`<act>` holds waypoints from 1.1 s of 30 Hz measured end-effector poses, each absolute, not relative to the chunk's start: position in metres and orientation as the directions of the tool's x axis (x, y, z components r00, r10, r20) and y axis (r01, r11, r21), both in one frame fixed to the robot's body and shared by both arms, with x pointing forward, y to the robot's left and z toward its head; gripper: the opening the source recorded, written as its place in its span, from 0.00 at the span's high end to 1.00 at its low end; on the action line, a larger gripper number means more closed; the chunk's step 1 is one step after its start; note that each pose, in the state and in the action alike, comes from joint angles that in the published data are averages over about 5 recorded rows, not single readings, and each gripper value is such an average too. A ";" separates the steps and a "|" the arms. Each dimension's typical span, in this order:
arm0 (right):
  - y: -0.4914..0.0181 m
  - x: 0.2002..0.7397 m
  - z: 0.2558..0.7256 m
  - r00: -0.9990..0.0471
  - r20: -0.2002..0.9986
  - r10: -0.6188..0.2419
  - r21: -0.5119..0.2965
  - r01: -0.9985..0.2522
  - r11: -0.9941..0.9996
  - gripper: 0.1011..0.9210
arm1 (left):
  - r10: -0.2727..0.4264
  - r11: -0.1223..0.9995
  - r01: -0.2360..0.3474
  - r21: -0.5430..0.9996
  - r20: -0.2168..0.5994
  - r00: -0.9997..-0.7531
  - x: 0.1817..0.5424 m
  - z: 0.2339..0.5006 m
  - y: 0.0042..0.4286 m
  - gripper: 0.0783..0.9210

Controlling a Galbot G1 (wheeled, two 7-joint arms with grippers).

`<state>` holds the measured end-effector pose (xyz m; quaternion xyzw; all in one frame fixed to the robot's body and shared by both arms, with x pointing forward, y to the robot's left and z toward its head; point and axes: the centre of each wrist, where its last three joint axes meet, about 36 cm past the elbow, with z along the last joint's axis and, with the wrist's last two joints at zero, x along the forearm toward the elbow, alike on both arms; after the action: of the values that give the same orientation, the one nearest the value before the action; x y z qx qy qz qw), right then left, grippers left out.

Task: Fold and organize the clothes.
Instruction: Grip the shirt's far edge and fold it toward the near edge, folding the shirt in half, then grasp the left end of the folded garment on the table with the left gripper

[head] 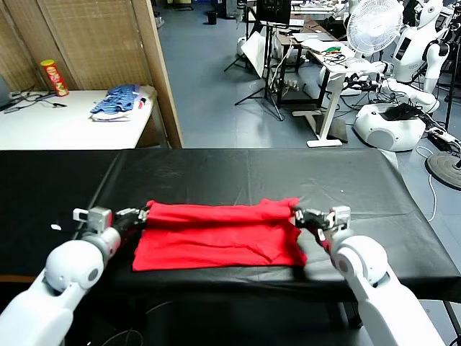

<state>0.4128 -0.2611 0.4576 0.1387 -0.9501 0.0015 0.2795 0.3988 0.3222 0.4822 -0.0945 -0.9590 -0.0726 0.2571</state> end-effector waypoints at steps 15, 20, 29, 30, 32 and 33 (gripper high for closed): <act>-0.270 0.388 0.465 -0.795 0.522 -0.307 0.096 -0.303 0.948 0.54 | 0.107 0.966 0.216 0.144 0.540 -0.835 0.370 0.462 0.315 0.79; -0.280 0.391 0.480 -0.847 0.468 -0.251 0.071 -0.248 0.966 0.24 | 0.114 0.971 0.205 0.122 0.514 -0.850 0.374 0.474 0.316 0.43; -0.259 0.428 0.458 -0.919 0.373 -0.130 0.008 -0.137 0.991 0.15 | 0.151 0.987 0.154 -0.033 0.490 -0.859 0.411 0.472 0.319 0.15; -0.255 0.433 0.453 -0.916 0.378 -0.131 0.015 -0.135 0.991 0.15 | 0.151 0.988 0.146 -0.049 0.493 -0.857 0.416 0.470 0.319 0.15; -0.248 0.442 0.444 -0.910 0.393 -0.135 0.032 -0.133 0.991 0.15 | 0.150 0.989 0.125 -0.083 0.502 -0.851 0.425 0.465 0.319 0.15; -0.244 0.446 0.439 -0.906 0.401 -0.138 0.039 -0.133 0.990 0.15 | 0.150 0.988 0.114 -0.100 0.509 -0.848 0.430 0.462 0.320 0.15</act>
<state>0.4465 -0.2444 0.4387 0.0694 -0.9762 -0.0054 0.2055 0.4298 0.3198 0.4616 -0.0686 -0.9607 0.0331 0.2671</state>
